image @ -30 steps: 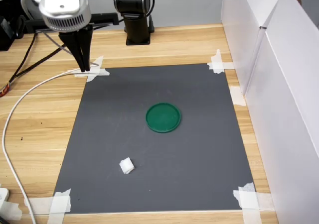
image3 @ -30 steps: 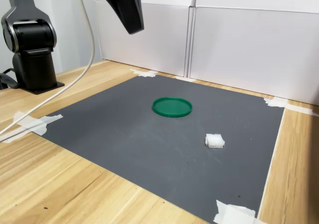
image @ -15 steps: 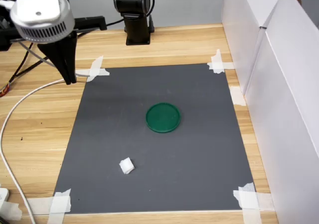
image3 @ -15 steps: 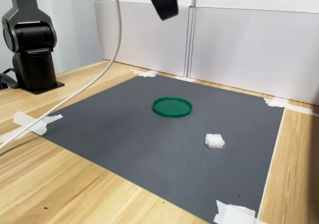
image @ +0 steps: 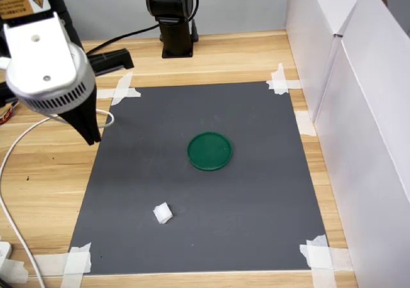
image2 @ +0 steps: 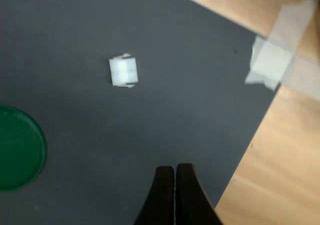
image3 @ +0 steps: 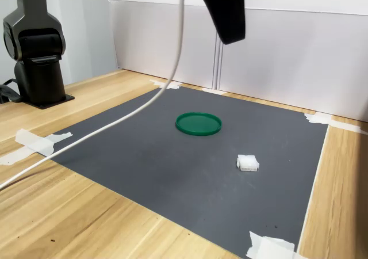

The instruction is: Grasp a white terminal and put it in the green lid.

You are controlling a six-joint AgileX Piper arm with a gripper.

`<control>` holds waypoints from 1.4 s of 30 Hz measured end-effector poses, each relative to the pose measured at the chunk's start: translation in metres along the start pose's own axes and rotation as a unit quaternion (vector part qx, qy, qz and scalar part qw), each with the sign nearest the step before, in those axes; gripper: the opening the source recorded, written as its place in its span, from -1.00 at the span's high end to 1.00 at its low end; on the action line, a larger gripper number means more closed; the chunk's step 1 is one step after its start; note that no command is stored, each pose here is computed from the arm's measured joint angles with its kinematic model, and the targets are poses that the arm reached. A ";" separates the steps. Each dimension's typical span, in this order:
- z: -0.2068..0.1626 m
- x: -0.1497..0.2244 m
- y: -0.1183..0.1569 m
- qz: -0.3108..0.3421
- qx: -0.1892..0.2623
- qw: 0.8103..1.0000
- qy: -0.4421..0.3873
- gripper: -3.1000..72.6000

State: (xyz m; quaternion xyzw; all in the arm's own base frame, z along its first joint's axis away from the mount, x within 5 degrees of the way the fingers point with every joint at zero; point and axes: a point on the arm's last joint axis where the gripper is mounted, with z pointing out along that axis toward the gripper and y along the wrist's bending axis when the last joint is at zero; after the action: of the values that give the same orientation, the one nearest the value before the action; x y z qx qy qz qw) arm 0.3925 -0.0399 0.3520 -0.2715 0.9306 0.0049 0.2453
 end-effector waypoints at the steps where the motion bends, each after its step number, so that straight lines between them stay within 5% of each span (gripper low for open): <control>1: 0.001 -0.003 0.002 -0.016 -0.002 1.000 0.000 0.96; 14: 0.038 -0.020 0.021 -0.140 -0.027 0.989 0.037 0.90; 18: 0.043 -0.019 0.020 -0.161 -0.026 0.986 0.045 0.64; 26: 0.047 -0.017 0.018 -0.163 -0.024 0.985 0.053 -0.39; 30: 0.047 -0.018 0.018 -0.166 -0.023 0.984 0.053 -0.74; 42: 0.046 -0.022 0.021 -0.175 -0.036 0.983 0.034 -0.87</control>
State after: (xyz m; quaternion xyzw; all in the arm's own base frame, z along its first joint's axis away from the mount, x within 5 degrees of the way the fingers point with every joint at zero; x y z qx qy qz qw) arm 0.4184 -0.0042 0.3189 -0.4390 0.8758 -0.0138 0.2002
